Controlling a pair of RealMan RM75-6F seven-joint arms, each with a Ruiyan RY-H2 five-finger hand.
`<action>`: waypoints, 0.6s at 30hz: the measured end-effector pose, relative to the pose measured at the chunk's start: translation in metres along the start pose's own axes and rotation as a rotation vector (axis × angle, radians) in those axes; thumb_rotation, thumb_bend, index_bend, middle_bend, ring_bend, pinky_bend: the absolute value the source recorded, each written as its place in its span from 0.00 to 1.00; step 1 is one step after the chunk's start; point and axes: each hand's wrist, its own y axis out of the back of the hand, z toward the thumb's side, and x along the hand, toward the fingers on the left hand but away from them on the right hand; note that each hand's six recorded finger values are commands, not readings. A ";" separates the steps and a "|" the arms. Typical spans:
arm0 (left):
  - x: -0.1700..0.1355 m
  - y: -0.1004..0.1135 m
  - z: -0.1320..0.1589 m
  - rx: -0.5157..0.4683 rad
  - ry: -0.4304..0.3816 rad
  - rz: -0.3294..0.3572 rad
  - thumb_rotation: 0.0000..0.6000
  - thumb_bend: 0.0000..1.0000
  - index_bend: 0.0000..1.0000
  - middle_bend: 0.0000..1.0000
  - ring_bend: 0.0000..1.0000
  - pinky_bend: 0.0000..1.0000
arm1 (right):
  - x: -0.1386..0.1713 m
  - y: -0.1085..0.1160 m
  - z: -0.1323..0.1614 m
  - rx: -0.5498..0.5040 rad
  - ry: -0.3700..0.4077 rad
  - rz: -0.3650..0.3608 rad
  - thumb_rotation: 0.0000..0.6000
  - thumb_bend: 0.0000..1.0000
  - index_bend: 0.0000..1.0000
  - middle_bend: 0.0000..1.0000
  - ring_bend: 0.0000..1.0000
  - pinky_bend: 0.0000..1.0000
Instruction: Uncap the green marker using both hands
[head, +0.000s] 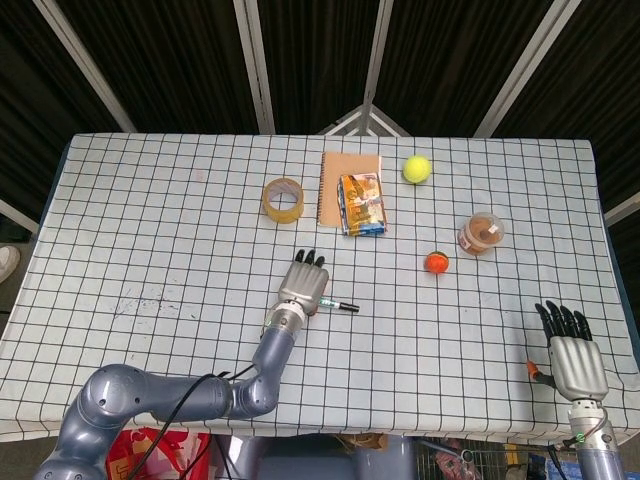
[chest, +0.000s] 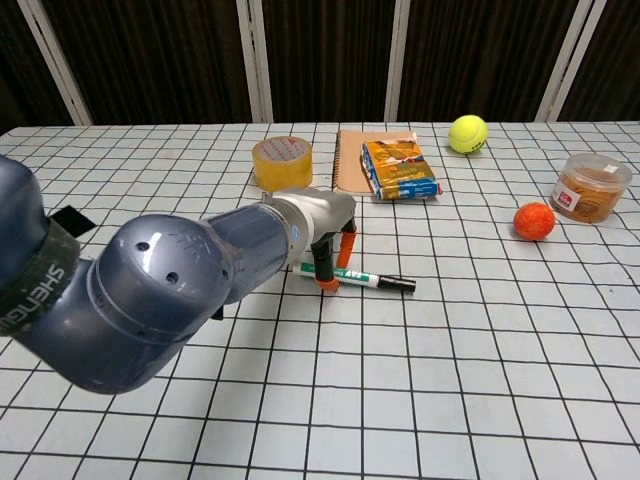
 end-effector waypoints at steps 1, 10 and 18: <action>0.000 0.001 -0.001 -0.005 0.001 0.008 1.00 0.50 0.61 0.13 0.00 0.00 | 0.000 0.000 0.000 0.000 0.000 -0.001 1.00 0.25 0.08 0.07 0.03 0.05; 0.002 0.007 -0.009 -0.066 0.024 0.011 1.00 0.52 0.62 0.14 0.00 0.00 | 0.000 0.001 0.001 0.005 0.004 0.000 1.00 0.25 0.08 0.07 0.03 0.05; 0.006 0.020 -0.016 -0.132 0.048 0.038 1.00 0.52 0.62 0.14 0.00 0.00 | -0.006 0.010 0.012 -0.026 0.026 -0.026 1.00 0.25 0.17 0.07 0.03 0.05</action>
